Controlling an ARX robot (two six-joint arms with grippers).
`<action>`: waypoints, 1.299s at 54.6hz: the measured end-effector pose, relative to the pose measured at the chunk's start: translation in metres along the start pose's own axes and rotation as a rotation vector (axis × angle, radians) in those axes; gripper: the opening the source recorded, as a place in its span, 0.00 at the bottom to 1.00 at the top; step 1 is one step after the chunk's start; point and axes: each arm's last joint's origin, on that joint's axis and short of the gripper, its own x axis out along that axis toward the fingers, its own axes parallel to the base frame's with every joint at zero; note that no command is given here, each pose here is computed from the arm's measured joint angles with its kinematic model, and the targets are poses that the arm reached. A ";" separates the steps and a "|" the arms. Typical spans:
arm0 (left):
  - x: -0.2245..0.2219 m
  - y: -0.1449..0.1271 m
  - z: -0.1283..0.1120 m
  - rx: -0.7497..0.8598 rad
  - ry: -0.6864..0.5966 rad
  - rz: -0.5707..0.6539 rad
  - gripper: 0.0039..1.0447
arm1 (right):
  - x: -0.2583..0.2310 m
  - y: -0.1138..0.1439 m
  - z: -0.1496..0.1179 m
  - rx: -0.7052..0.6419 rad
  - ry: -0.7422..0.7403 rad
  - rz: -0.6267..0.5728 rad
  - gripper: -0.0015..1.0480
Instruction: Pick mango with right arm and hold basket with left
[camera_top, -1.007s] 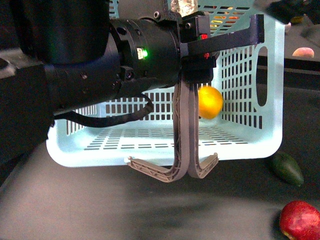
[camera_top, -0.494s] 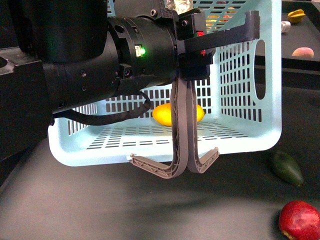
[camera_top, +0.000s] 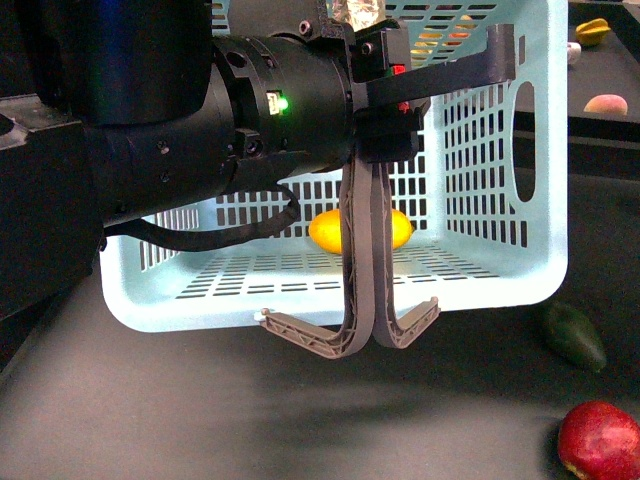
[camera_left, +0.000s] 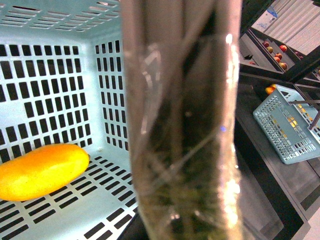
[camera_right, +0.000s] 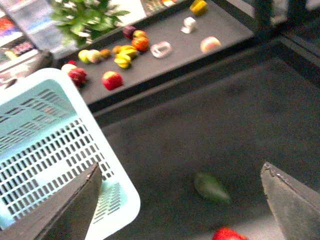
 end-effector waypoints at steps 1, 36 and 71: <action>0.000 0.000 0.000 -0.001 0.000 0.000 0.05 | 0.000 0.000 -0.002 -0.042 -0.027 0.057 0.81; 0.000 0.000 0.000 0.002 0.001 -0.001 0.05 | -0.014 0.007 -0.019 -0.321 -0.157 0.144 0.02; 0.000 -0.001 0.000 -0.001 0.001 -0.002 0.05 | -0.027 0.004 -0.024 -0.322 -0.150 0.143 0.02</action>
